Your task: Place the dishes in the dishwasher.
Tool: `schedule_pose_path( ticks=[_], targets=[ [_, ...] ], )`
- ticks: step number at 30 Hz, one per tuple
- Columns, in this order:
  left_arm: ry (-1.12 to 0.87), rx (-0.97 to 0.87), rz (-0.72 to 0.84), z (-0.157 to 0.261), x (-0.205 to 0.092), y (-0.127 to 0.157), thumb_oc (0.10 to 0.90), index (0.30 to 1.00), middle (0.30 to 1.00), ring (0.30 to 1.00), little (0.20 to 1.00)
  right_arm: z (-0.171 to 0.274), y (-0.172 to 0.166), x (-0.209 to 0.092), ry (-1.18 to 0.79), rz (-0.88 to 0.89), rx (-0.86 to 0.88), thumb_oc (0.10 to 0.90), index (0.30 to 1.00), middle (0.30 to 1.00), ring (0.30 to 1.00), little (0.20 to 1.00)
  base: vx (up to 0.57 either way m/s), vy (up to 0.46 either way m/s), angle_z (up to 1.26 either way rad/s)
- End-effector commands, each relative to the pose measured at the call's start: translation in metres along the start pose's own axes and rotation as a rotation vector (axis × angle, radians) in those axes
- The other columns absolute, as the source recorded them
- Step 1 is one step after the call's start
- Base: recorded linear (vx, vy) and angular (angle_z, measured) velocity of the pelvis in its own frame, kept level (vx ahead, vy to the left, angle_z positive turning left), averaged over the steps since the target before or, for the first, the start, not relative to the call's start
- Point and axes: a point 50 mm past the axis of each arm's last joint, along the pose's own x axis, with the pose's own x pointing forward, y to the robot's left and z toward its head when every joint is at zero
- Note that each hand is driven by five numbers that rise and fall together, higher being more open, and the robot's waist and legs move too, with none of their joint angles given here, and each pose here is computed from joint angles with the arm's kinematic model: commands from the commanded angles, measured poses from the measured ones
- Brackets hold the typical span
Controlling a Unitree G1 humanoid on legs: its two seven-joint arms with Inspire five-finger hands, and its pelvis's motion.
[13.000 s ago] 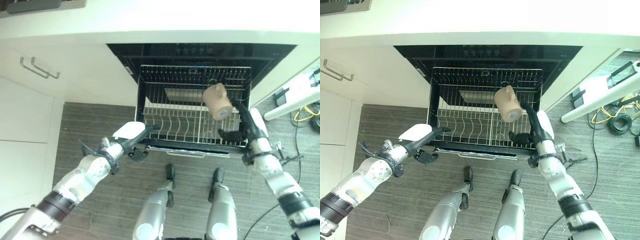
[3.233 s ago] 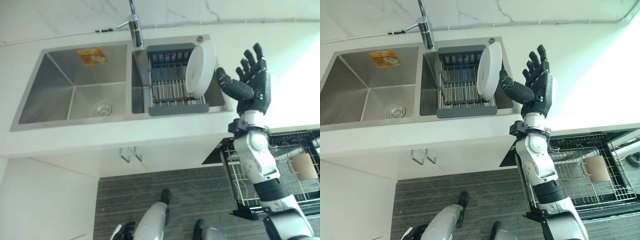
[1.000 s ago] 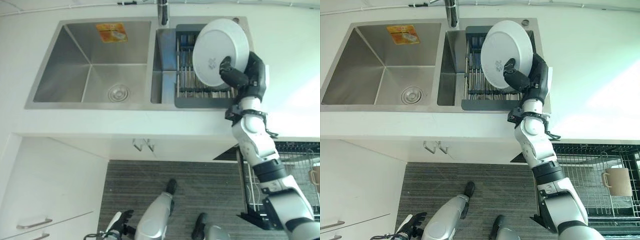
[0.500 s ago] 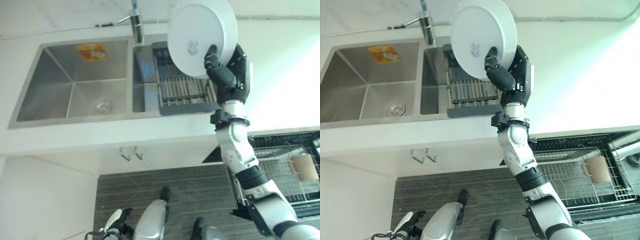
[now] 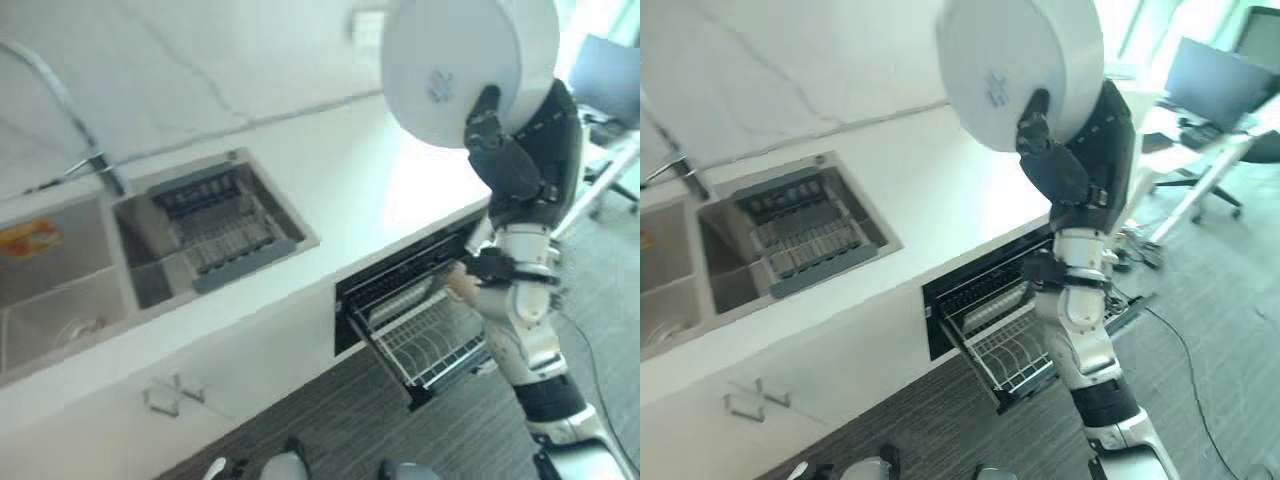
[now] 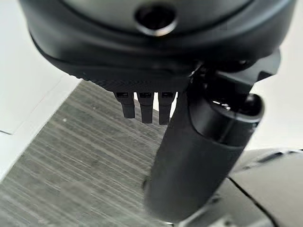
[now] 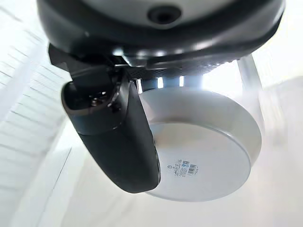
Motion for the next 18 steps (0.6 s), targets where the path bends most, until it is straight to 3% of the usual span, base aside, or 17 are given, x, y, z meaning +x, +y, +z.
schedule_pose_path(
  ticks=[1, 5, 10, 18],
  targets=[
    [-0.022, -0.037, 0.053, 0.008, 0.003, 0.016, 0.800, 0.900, 0.900, 0.900, 0.900, 0.051, 0.002, 0.024, -0.259, 0.060, 0.040, 0.400, 0.300, 0.300, 0.300, 0.300, -0.01, -0.081, -0.58],
    [-0.030, -0.097, 0.050, 0.015, 0.005, 0.021, 0.800, 0.900, 0.900, 0.900, 0.900, 0.046, -0.022, 0.016, -0.197, 0.048, 0.007, 0.400, 0.300, 0.300, 0.300, 0.300, 0.01, -0.040, -0.63],
    [-0.066, -0.046, 0.006, 0.025, 0.005, 0.018, 0.800, 0.900, 0.900, 0.900, 0.900, 0.036, -0.040, 0.005, -0.107, 0.044, -0.025, 0.400, 0.300, 0.300, 0.300, 0.300, 0.00, -0.024, -0.90],
    [-0.089, 0.106, -0.069, 0.030, 0.002, -0.001, 0.800, 0.900, 0.900, 0.900, 0.900, 0.001, -0.060, -0.016, 0.088, 0.042, -0.060, 0.400, 0.300, 0.300, 0.300, 0.300, 0.03, -0.007, -0.08]
  ],
)
